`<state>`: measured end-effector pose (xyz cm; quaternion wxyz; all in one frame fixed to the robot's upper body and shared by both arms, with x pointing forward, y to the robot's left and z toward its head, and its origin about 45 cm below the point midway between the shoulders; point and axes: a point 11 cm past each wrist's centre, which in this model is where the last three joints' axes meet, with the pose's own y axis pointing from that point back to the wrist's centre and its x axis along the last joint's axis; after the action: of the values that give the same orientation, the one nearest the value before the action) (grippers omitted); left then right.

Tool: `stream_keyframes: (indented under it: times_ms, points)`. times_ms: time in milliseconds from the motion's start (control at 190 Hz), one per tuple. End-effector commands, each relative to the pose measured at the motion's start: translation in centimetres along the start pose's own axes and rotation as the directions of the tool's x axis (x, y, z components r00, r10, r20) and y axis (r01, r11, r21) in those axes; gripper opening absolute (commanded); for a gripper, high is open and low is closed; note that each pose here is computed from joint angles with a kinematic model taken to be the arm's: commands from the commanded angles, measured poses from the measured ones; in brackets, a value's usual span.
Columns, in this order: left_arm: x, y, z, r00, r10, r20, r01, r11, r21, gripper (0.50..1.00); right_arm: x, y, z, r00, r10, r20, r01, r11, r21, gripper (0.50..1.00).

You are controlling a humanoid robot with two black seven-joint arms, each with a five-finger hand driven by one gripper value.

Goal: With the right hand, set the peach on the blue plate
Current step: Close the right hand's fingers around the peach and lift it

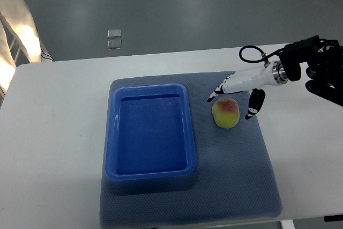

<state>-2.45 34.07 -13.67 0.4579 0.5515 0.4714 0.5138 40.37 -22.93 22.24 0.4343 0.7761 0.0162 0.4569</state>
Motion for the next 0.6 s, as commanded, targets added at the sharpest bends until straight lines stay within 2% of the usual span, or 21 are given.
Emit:
stream_keyframes:
  times_ms: [0, 200, 594]
  points:
    - [0.0, 0.0, 0.0, 1.0, 0.0, 0.0, 0.0, 1.0, 0.0, 1.0, -0.7, -0.3, 0.0, 1.0, 0.001, 0.01, -0.001, 1.0, 0.003, 0.926]
    - [0.0, 0.0, 0.0, 1.0, 0.0, -0.002, 0.0, 1.0, 0.0, 1.0, -2.6, -1.7, -0.4, 0.999, 0.006, 0.032, -0.007, 1.0, 0.024, 0.926]
    - [0.0, 0.0, 0.0, 1.0, 0.0, -0.002, 0.0, 1.0, 0.0, 1.0, -3.3, -2.8, 0.2, 0.998, 0.044, 0.039, -0.044, 0.999, -0.008, 0.926]
